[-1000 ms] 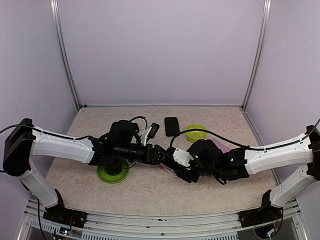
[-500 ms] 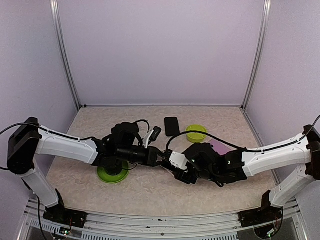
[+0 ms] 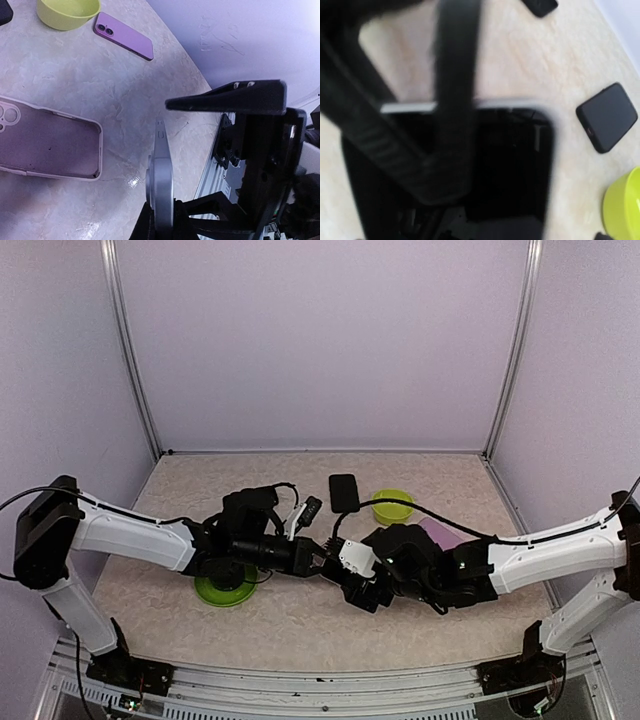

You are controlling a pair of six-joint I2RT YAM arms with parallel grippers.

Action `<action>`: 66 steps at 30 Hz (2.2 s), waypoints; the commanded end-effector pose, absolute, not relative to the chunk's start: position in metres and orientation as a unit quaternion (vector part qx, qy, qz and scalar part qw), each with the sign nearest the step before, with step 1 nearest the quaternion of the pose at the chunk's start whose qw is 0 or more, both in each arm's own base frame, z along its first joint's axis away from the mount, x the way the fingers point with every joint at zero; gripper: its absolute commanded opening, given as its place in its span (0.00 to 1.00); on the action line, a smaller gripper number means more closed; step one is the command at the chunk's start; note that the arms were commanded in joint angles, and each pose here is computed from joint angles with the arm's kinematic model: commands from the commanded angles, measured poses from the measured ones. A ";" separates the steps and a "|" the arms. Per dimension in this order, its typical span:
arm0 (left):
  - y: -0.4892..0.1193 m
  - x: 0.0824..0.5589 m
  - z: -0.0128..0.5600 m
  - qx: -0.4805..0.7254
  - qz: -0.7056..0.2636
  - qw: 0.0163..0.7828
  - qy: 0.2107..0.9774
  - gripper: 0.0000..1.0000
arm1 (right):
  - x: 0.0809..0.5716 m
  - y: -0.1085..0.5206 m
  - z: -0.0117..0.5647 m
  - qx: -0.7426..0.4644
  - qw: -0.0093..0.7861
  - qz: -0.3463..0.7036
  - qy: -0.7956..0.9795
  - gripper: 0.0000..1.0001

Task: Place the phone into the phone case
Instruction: Pass from the right arm to the left, then pass from the left arm to the right

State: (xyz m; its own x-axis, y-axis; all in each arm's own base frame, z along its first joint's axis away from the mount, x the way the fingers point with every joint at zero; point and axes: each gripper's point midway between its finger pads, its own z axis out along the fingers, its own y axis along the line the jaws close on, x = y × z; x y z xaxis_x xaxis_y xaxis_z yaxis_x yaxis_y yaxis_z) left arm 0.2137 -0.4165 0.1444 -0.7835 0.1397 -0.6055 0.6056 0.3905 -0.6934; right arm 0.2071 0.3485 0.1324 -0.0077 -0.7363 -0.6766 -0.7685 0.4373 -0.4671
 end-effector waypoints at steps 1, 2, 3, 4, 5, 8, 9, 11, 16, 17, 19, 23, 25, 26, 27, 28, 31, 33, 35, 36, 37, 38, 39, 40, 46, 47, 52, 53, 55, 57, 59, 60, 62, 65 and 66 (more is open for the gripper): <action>-0.417 0.211 0.177 0.241 -0.535 0.264 0.765 0.00 | 0.201 0.355 0.171 -0.496 0.512 0.068 0.698 1.00; -0.416 0.211 0.180 0.241 -0.536 0.269 0.763 0.00 | 0.200 0.353 0.173 -0.494 0.513 0.073 0.698 1.00; -0.415 0.212 0.183 0.241 -0.537 0.275 0.760 0.00 | 0.199 0.351 0.175 -0.490 0.516 0.078 0.699 1.00; -0.414 0.212 0.185 0.239 -0.538 0.277 0.759 0.00 | 0.199 0.350 0.177 -0.485 0.517 0.082 0.700 1.00; -0.412 0.213 0.187 0.239 -0.539 0.280 0.757 0.00 | 0.198 0.347 0.178 -0.480 0.518 0.087 0.703 1.00; -0.409 0.214 0.195 0.237 -0.545 0.292 0.749 0.00 | 0.199 0.340 0.183 -0.461 0.522 0.103 0.710 1.00; -0.408 0.214 0.197 0.237 -0.547 0.295 0.747 0.00 | 0.200 0.338 0.185 -0.453 0.524 0.111 0.713 1.00; -0.406 0.213 0.204 0.239 -0.551 0.303 0.740 0.00 | 0.202 0.331 0.192 -0.432 0.530 0.132 0.718 1.00; -0.401 0.210 0.216 0.244 -0.560 0.319 0.725 0.00 | 0.213 0.312 0.210 -0.359 0.524 0.218 0.741 1.00; -0.400 0.209 0.220 0.245 -0.563 0.323 0.720 0.00 | 0.214 0.310 0.213 -0.346 0.519 0.242 0.743 0.99; -0.397 0.207 0.226 0.247 -0.568 0.331 0.712 0.00 | 0.214 0.305 0.220 -0.324 0.511 0.289 0.742 1.00; -0.391 0.202 0.242 0.252 -0.581 0.351 0.689 0.00 | 0.207 0.301 0.235 -0.294 0.498 0.378 0.723 1.00; -0.388 0.199 0.249 0.254 -0.588 0.359 0.679 0.00 | 0.204 0.299 0.241 -0.280 0.491 0.412 0.715 0.99; -0.387 0.197 0.252 0.255 -0.591 0.363 0.674 0.00 | 0.203 0.298 0.241 -0.273 0.486 0.427 0.712 0.99; -0.386 0.196 0.257 0.257 -0.595 0.367 0.668 0.00 | 0.203 0.297 0.242 -0.264 0.480 0.441 0.711 0.99; -0.385 0.195 0.260 0.257 -0.598 0.369 0.663 0.00 | 0.203 0.297 0.243 -0.256 0.475 0.454 0.709 0.98; -0.381 0.191 0.271 0.260 -0.608 0.381 0.647 0.00 | 0.200 0.298 0.245 -0.237 0.453 0.501 0.698 0.95; -0.379 0.189 0.275 0.260 -0.612 0.385 0.640 0.00 | 0.197 0.300 0.244 -0.229 0.436 0.530 0.691 0.93; -0.378 0.188 0.277 0.259 -0.614 0.388 0.636 0.00 | 0.194 0.306 0.241 -0.225 0.415 0.552 0.687 0.90; -0.377 0.188 0.279 0.259 -0.616 0.389 0.634 0.00 | 0.193 0.309 0.240 -0.227 0.406 0.562 0.684 0.89; -0.377 0.188 0.279 0.259 -0.616 0.389 0.634 0.00 | 0.190 0.313 0.239 -0.233 0.394 0.573 0.680 0.88; -0.378 0.188 0.279 0.259 -0.617 0.388 0.634 0.00 | 0.186 0.317 0.238 -0.239 0.383 0.583 0.675 0.87; -0.378 0.188 0.279 0.259 -0.617 0.388 0.634 0.00 | 0.183 0.320 0.238 -0.246 0.371 0.594 0.670 0.86; -0.378 0.187 0.278 0.259 -0.617 0.387 0.634 0.00 | 0.181 0.322 0.237 -0.249 0.362 0.602 0.667 0.85; -0.377 0.189 0.277 0.256 -0.617 0.387 0.636 0.00 | 0.170 0.327 0.250 -0.252 0.345 0.652 0.627 0.79; -0.377 0.189 0.276 0.255 -0.616 0.387 0.637 0.00 | 0.169 0.328 0.250 -0.252 0.340 0.657 0.624 0.78; -0.377 0.191 0.275 0.252 -0.617 0.386 0.638 0.00 | 0.165 0.333 0.250 -0.258 0.316 0.677 0.613 0.72; -0.377 0.191 0.275 0.252 -0.617 0.386 0.638 0.00 | 0.164 0.334 0.250 -0.257 0.311 0.681 0.611 0.71; -0.377 0.193 0.275 0.250 -0.616 0.386 0.639 0.00 | 0.163 0.335 0.249 -0.257 0.302 0.687 0.609 0.69; -0.377 0.195 0.273 0.247 -0.616 0.385 0.641 0.00 | 0.162 0.337 0.248 -0.259 0.296 0.693 0.605 0.64; -0.376 0.196 0.272 0.244 -0.615 0.384 0.643 0.00 | 0.161 0.337 0.247 -0.260 0.292 0.695 0.603 0.58; -0.375 0.197 0.271 0.243 -0.615 0.384 0.645 0.00 | 0.161 0.337 0.246 -0.260 0.293 0.695 0.603 0.54; -0.375 0.198 0.269 0.240 -0.614 0.383 0.647 0.00 | 0.161 0.337 0.246 -0.259 0.297 0.695 0.601 0.47; -0.374 0.200 0.266 0.236 -0.613 0.380 0.651 0.00 | 0.162 0.336 0.246 -0.259 0.302 0.694 0.600 0.35; -0.374 0.200 0.265 0.236 -0.614 0.379 0.651 0.00 | 0.162 0.336 0.246 -0.259 0.302 0.694 0.600 0.33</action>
